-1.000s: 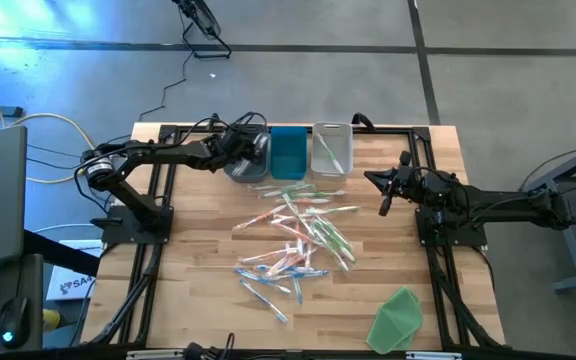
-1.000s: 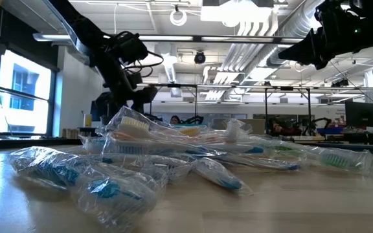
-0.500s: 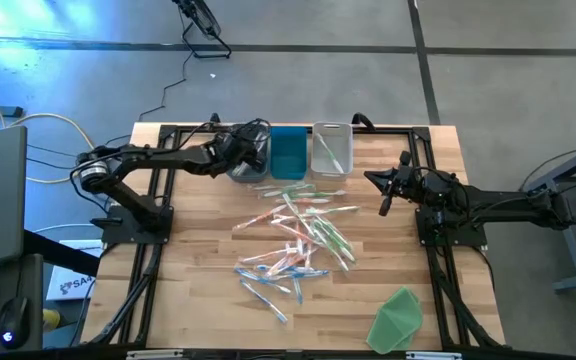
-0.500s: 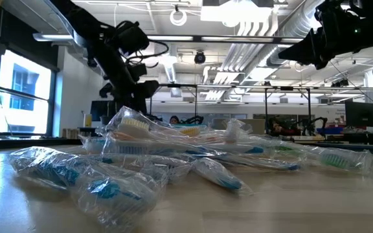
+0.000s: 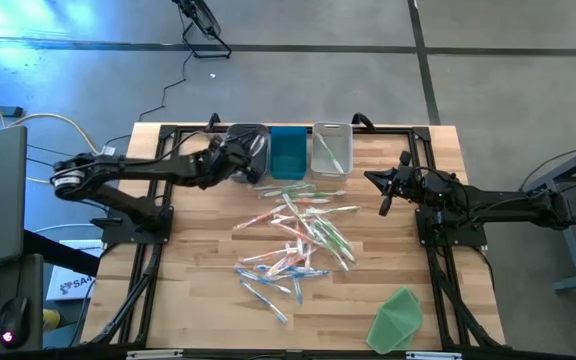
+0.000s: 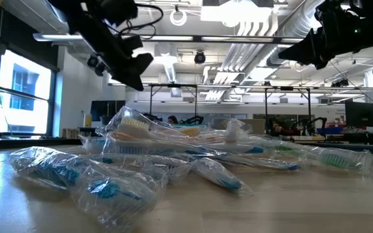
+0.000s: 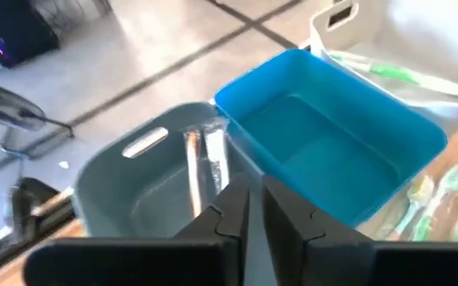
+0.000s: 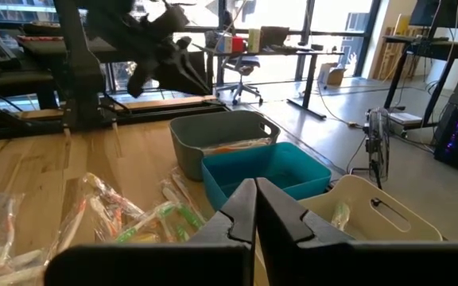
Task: Pick & Place Toothbrushes
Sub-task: Put the green toothbrush into the white bin
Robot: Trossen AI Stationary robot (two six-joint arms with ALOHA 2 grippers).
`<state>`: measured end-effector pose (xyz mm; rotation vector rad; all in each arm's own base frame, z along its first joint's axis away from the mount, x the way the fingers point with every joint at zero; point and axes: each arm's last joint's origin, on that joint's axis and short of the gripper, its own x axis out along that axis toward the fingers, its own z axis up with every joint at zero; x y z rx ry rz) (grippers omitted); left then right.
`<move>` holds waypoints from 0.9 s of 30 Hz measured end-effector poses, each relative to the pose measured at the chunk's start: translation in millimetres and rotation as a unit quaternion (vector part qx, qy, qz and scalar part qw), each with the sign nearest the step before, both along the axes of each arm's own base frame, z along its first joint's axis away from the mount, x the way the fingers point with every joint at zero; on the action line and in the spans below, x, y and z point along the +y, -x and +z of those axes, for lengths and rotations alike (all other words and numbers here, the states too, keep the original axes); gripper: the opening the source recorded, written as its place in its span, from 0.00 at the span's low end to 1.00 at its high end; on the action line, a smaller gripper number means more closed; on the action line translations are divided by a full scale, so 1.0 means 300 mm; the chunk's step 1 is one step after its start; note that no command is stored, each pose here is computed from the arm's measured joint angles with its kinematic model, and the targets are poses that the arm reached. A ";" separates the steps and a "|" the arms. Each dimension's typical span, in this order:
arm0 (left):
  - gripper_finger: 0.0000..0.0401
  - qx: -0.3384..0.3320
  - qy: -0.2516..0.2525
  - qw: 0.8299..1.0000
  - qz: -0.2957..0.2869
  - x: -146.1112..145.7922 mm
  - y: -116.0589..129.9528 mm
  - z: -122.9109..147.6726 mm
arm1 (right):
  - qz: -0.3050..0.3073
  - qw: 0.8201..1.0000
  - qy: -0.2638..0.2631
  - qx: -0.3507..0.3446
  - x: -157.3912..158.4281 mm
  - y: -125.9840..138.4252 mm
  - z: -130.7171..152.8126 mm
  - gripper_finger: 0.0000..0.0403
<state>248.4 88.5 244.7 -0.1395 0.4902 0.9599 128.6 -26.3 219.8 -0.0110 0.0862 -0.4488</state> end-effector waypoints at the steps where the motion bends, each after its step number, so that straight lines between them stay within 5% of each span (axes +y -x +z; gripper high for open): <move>1: 0.04 0.001 -0.006 1.000 -0.003 -0.013 0.010 0.001 | 0.000 1.000 0.000 0.000 0.000 0.000 0.000 0.01; 27: 0.00 -0.074 -0.085 0.982 -0.153 -0.177 0.290 0.061 | 0.000 1.000 0.001 0.001 0.000 0.000 0.000 0.01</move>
